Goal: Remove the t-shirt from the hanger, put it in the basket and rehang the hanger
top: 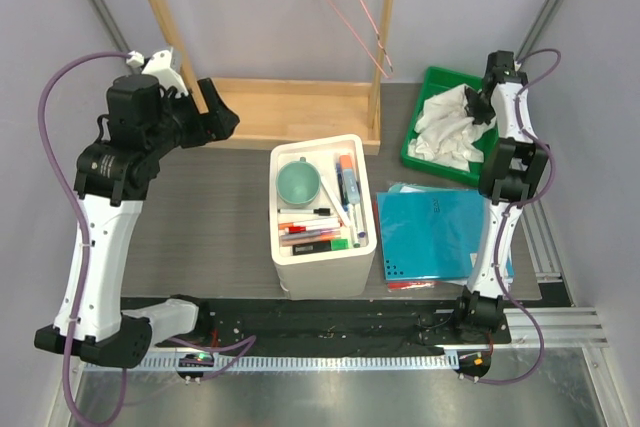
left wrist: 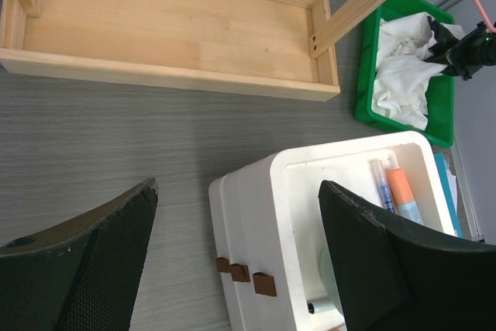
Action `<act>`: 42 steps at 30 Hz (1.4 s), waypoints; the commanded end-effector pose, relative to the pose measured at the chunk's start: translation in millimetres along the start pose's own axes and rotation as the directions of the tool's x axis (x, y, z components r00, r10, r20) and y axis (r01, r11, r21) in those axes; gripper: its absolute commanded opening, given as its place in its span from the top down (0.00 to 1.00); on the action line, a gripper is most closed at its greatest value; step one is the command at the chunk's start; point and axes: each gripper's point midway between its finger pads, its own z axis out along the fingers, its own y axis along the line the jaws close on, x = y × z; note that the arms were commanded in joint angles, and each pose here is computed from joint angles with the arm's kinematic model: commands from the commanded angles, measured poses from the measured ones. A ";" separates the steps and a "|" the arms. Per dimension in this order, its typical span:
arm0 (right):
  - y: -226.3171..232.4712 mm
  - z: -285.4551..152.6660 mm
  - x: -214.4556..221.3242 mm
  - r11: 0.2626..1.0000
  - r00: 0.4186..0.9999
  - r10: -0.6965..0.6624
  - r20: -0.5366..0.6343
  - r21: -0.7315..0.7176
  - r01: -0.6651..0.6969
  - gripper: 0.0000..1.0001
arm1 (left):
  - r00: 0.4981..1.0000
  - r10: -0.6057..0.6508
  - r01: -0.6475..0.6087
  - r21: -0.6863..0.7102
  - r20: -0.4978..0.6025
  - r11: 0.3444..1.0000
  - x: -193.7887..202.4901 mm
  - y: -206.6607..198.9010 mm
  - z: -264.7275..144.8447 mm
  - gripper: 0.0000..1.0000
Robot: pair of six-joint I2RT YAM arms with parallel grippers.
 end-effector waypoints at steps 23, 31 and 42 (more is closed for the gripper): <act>-17.4 -144.2 -34.0 0.987 0.982 -0.157 0.107 -0.024 0.160 0.04 | 1.000 0.004 -0.002 0.137 -0.010 0.991 2.7 -40.2 16.5 0.15; 5.4 -207.7 29.0 0.946 0.966 -0.244 0.081 -0.199 0.255 0.04 | 0.999 -0.040 0.043 0.111 -0.029 0.993 12.9 -37.3 12.0 0.14; 9.8 -268.9 182.2 0.818 0.930 -0.365 -0.039 -0.491 0.300 0.03 | 0.955 -0.282 0.292 0.109 -0.097 0.950 57.4 -31.8 17.6 0.16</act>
